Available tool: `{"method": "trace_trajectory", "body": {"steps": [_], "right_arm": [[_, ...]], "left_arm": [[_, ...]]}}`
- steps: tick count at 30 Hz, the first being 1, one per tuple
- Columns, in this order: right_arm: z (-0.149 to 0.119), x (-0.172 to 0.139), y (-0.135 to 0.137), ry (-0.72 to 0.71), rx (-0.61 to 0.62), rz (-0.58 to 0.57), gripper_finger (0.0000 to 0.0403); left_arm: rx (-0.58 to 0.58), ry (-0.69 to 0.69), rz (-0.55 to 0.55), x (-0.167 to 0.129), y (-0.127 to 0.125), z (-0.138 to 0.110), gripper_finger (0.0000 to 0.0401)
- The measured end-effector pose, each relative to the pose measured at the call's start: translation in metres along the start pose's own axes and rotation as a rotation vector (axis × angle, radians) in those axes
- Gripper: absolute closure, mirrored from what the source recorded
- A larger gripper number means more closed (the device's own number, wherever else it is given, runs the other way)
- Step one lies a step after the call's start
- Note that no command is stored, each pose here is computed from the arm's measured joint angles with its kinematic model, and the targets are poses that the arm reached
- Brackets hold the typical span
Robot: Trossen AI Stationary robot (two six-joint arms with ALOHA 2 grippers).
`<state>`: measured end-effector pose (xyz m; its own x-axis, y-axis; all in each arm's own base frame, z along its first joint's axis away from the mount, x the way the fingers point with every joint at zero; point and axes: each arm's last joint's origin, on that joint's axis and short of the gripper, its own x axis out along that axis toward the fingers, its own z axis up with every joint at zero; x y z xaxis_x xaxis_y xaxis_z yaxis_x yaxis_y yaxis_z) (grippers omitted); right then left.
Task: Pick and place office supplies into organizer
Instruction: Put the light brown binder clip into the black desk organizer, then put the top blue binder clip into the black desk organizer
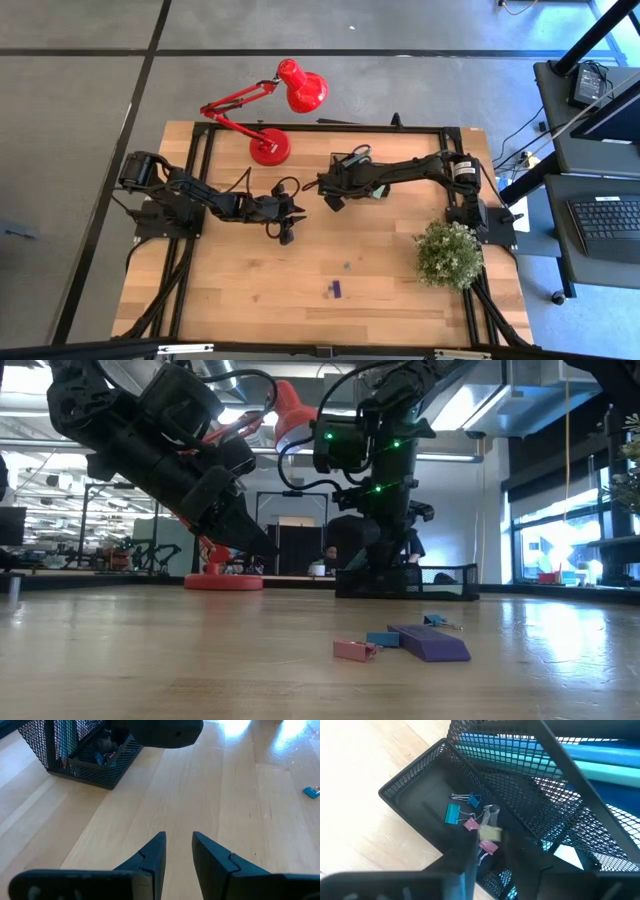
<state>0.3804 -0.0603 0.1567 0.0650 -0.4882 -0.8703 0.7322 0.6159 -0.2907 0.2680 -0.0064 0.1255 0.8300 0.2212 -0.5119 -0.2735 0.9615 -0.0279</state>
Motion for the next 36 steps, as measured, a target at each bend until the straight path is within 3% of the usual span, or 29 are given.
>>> {"method": "trace_trajectory", "body": {"steps": [6,11,20,26,36], "right_arm": [[0.002,-0.009,0.005,-0.014,-0.013,0.01,0.0255],[0.004,-0.03,0.013,-0.013,-0.057,0.018,0.024],[-0.023,-0.093,0.048,0.134,-0.339,0.233,0.0245],[-0.05,-0.116,0.071,0.202,-0.174,0.322,0.0245],[-0.096,-0.127,0.091,0.225,-0.126,0.312,0.0245]], "left_arm": [[0.0,0.0,0.0,0.0,0.0,0.0,0.0313],[0.0,0.001,0.0,0.0,0.0,0.0,0.0313],[0.009,0.033,0.007,0.0,0.001,-0.003,0.0313],[0.009,0.042,0.008,0.0,0.001,-0.004,0.0313],[0.009,0.042,0.008,0.0,0.001,-0.004,0.0313]]}}
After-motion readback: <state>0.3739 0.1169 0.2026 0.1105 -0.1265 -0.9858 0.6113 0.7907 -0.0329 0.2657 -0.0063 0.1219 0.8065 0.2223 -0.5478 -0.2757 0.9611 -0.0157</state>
